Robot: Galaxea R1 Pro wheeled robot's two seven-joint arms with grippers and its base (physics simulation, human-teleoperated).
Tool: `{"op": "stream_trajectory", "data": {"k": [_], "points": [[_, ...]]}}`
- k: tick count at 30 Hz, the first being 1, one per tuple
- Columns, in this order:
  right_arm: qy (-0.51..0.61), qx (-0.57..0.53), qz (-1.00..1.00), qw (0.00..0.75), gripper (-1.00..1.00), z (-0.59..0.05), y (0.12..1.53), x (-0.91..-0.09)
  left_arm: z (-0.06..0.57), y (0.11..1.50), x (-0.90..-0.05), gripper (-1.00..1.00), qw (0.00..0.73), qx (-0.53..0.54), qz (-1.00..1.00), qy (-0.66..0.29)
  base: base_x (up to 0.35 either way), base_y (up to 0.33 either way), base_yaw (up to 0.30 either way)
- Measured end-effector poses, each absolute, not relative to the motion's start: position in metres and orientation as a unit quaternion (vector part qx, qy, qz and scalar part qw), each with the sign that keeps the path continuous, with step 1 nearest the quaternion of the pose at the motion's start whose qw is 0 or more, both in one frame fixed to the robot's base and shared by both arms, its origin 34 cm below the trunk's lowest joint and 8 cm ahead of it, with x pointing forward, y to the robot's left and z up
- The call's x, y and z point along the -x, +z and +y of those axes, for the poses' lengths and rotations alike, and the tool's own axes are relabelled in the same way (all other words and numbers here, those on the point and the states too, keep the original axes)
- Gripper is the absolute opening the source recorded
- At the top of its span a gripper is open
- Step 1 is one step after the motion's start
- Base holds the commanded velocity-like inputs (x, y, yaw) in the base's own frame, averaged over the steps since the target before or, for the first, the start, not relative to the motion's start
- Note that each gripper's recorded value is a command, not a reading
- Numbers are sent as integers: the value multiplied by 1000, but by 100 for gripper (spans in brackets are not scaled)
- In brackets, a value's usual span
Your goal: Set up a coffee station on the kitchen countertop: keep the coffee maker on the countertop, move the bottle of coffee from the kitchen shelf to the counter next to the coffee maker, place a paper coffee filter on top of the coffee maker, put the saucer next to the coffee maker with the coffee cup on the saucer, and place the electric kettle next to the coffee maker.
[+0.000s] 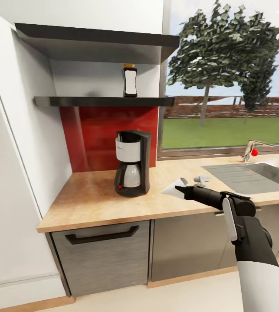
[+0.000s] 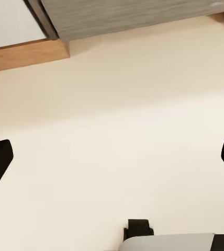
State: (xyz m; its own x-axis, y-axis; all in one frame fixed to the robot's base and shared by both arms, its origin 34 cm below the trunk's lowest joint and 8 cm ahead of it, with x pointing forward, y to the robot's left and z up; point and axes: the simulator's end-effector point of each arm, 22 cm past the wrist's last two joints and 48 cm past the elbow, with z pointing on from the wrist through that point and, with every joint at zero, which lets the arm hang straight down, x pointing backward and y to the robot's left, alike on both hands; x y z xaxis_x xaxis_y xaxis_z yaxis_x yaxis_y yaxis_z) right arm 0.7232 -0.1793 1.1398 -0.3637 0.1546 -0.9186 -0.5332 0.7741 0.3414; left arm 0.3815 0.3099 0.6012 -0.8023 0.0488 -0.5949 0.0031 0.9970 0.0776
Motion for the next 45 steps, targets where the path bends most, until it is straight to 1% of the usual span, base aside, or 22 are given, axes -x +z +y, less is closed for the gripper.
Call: {"op": "stream_trajectory", "data": {"k": [4,14,30,36,45], "points": [[313,124,764,550,-100,-179,1140,-723,310,601,-381,100,314,-14,949,36,0,241,-148],[313,123,765,550,-100,-179,1139,-723,310,601,-381,100,314,-14,949,36,-19,75,-267],[313,124,765,550,-100,-179,1139,-723,310,601,-382,100,314,-14,949,36,-140,252,-266],[313,124,765,550,-100,-179,1139,-723,310,601,-382,100,314,-14,948,36,-113,218,-30],[312,124,764,551,-100,-179,1140,-723,310,602,-382,100,315,-14,948,36,-13,29,220]]}}
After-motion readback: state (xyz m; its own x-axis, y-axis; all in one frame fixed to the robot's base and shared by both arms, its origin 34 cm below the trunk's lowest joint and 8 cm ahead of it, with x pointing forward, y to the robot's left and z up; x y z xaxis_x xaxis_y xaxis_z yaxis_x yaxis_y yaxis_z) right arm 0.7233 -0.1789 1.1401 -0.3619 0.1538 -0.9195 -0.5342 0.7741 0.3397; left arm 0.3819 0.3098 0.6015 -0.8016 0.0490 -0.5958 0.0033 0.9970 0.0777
